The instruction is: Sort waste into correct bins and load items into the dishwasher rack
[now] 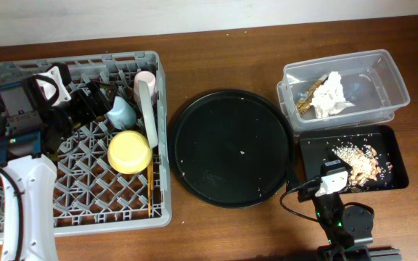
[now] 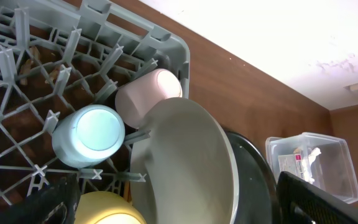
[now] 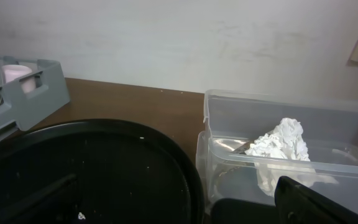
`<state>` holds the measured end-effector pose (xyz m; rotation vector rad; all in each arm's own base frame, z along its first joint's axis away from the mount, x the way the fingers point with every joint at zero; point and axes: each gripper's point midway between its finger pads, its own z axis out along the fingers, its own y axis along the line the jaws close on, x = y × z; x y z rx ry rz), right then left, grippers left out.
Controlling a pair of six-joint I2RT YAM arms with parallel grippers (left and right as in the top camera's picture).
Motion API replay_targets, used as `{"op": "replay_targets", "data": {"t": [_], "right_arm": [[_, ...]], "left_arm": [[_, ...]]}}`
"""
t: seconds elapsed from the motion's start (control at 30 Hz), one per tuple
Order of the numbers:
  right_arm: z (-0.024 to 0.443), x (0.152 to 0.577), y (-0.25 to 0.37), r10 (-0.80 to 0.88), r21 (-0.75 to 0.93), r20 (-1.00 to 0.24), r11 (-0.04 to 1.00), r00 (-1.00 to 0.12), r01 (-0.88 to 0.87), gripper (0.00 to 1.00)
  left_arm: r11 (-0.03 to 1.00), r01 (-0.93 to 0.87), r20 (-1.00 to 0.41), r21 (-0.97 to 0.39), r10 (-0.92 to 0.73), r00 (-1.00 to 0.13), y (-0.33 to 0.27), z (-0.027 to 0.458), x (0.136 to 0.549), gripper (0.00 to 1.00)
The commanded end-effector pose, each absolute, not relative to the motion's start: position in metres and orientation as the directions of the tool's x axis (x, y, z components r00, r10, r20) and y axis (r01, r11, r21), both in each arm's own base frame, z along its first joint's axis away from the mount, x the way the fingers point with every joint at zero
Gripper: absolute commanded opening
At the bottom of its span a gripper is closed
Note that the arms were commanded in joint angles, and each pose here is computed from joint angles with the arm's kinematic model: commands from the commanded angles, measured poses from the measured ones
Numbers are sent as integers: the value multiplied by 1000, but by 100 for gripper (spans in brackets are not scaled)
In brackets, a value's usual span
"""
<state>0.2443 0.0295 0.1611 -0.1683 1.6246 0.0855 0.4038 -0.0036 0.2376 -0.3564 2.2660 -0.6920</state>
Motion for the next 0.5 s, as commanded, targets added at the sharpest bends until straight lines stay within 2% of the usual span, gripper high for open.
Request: {"op": "replay_targets", "data": {"t": [0.0, 0.27, 0.37, 0.47], "right_arm": [[159, 245, 25, -48, -39, -997, 989, -60, -140, 99], [159, 245, 25, -48, -39, -997, 989, -60, -139, 99], [159, 245, 25, -48, -39, -997, 989, -60, -139, 99], [159, 245, 25, -48, -39, -997, 989, -60, -140, 99]], "left_arm": [[822, -41, -577, -568, -434, -692, -3, 240, 404, 99], [826, -51, -571, -561, -431, -699, -5, 238, 399, 99], [831, -27, -603, -556, -426, -675, -9, 259, 381, 99], [847, 30, -689, -531, -411, -598, -13, 296, 353, 99]]}}
